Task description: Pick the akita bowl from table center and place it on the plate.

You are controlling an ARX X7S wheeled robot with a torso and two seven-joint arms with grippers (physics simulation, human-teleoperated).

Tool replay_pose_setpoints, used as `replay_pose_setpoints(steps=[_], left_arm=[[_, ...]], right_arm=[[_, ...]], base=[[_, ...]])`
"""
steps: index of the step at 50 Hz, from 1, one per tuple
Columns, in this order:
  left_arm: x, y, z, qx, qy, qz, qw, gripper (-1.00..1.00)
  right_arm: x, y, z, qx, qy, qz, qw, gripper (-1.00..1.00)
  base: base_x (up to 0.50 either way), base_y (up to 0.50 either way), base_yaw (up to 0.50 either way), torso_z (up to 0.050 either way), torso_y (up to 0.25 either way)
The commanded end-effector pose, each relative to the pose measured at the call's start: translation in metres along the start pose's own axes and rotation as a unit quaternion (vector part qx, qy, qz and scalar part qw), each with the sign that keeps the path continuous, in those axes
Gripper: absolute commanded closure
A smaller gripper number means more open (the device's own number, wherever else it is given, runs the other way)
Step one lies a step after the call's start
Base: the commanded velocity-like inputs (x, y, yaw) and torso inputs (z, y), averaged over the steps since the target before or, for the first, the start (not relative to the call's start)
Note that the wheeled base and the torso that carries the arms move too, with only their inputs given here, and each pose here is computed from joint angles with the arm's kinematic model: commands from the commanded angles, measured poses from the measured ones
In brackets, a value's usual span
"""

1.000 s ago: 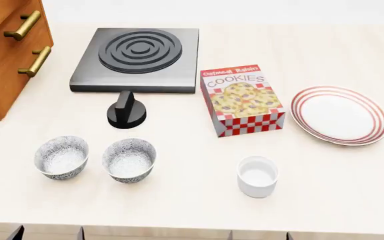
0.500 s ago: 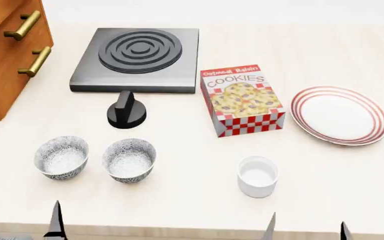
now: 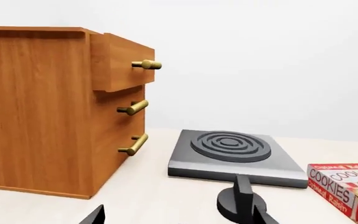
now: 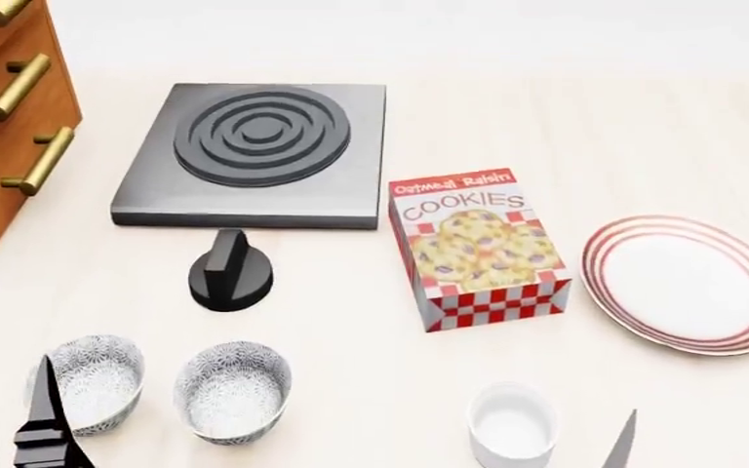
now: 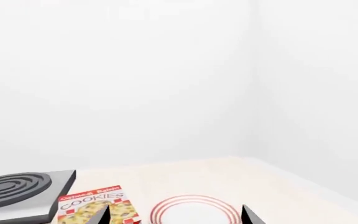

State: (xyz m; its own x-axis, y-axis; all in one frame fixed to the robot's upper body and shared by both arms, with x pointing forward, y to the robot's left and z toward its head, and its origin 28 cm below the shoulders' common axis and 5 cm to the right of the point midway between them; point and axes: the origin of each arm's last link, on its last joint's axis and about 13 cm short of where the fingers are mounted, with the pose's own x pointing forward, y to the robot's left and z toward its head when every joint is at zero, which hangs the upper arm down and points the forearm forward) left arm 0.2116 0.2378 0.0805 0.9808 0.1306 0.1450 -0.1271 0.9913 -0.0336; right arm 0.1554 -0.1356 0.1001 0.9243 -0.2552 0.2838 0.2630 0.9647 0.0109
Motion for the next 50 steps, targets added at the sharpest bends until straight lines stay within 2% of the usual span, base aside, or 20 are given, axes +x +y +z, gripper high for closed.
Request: replay_pose_setpoints(steps=[1, 11, 22, 36, 39, 41, 45, 50], left_arm=[[-0.001, 0.005, 0.006, 0.0, -0.013, 0.011, 1.0, -1.0], [-0.001, 0.006, 0.007, -0.007, -0.013, 0.014, 1.0, -1.0], [-0.001, 0.007, 0.008, -0.019, -0.006, 0.005, 1.0, -1.0], [-0.002, 0.007, 0.009, -0.018, -0.008, 0.006, 1.0, -1.0], [-0.002, 0.008, 0.01, -0.018, -0.009, 0.009, 1.0, -1.0], [-0.002, 0.009, 0.012, -0.018, -0.011, 0.014, 1.0, -1.0], [-0.002, 0.011, 0.014, -0.019, -0.012, 0.02, 1.0, -1.0], [-0.001, 0.015, 0.016, -0.022, -0.014, 0.032, 0.999, -1.0]], right_arm=[[-0.002, -0.003, 0.004, 0.003, -0.005, -0.011, 1.0, -1.0], [-0.002, -0.001, 0.007, 0.002, -0.014, -0.005, 1.0, -1.0], [-0.004, -0.003, 0.008, 0.021, -0.023, -0.01, 0.999, -1.0], [-0.003, -0.001, 0.005, 0.007, -0.01, -0.009, 1.0, -1.0], [0.004, 0.006, 0.01, -0.005, 0.018, 0.01, 1.0, -1.0], [0.008, 0.012, 0.015, -0.001, 0.029, 0.044, 0.999, -1.0], [0.02, 0.027, 0.02, 0.026, 0.06, 0.122, 0.99, -1.0], [0.039, 0.047, 0.024, 0.009, 0.085, 0.19, 0.978, -1.0]], base=[[0.5, 0.0, 0.0, 0.0, 0.0], [0.5, 0.0, 0.0, 0.0, 0.0], [0.11, 0.0, 0.0, 0.0, 0.0], [0.08, 0.0, 0.0, 0.0, 0.0], [0.0, 0.0, 0.0, 0.0, 0.0], [0.0, 0.0, 0.0, 0.0, 0.0], [0.0, 0.0, 0.0, 0.0, 0.0], [0.0, 0.0, 0.0, 0.0, 0.0]])
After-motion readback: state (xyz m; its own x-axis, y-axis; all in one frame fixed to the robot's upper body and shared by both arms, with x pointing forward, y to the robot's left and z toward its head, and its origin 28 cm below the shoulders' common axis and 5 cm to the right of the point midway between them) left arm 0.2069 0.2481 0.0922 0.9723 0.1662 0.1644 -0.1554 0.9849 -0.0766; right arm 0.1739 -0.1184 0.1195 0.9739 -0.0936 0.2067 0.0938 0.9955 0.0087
